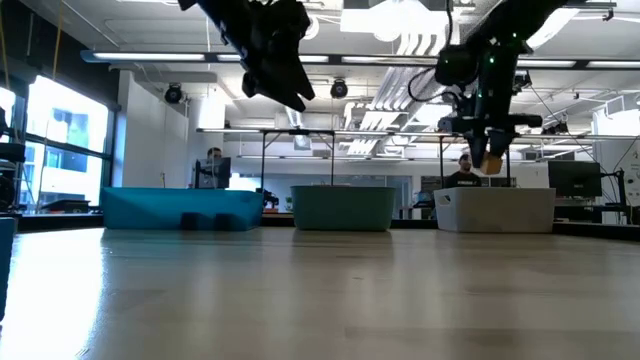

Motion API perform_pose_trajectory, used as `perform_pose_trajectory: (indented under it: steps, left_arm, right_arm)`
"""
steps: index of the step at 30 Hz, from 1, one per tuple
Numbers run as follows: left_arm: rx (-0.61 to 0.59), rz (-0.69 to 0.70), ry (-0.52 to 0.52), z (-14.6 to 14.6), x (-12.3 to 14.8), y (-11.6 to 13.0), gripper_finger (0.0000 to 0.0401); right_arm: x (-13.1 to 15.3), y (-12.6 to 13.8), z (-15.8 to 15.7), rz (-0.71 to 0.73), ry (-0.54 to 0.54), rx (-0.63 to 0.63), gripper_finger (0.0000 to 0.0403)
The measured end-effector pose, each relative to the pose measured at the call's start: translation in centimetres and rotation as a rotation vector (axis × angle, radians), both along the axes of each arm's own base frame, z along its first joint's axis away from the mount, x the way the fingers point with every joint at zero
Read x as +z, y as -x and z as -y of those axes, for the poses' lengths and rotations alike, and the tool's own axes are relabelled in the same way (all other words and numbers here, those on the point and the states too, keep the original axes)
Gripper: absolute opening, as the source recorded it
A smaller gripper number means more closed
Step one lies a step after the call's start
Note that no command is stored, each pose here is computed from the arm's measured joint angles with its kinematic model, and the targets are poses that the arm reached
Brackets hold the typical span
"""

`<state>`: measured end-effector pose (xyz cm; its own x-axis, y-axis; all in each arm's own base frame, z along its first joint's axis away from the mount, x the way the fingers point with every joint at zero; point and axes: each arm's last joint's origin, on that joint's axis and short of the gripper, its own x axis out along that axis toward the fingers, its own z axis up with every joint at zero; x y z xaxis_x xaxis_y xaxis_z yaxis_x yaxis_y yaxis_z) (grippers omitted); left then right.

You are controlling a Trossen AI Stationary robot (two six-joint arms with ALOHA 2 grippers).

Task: Sort & place blocks by color
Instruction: Put the yellow block into the gray bin

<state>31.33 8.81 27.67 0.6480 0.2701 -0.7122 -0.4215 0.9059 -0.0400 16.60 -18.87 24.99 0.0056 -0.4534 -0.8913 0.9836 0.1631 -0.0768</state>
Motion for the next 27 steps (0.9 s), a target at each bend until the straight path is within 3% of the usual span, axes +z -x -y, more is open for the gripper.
perform_pose_trajectory:
  steps: [10, 16, 22, 27]
  left_arm:
    - [-0.047, -0.025, -0.057, -0.5, 0.0, 0.1, 0.0213]
    - [-0.067, -0.033, -0.074, -0.5, 0.0, 0.2, 0.0213]
    - [-0.063, -0.032, -0.07, -0.5, 0.0, 0.2, 0.0213]
    - [-0.062, -0.032, -0.069, -0.5, 0.0, 0.2, 0.0213]
  right_arm:
    - [-4.4, 1.0, -0.3, 0.025, -0.006, -0.091, 0.0102]
    - [-4.7, 1.7, 0.5, 0.084, 0.007, -0.159, 0.0124]
    - [-4.7, 2.2, 1.2, 0.121, -0.001, -0.159, 0.0116]
    - [-4.5, 2.4, 1.9, 0.167, 0.027, -0.176, 0.0169]
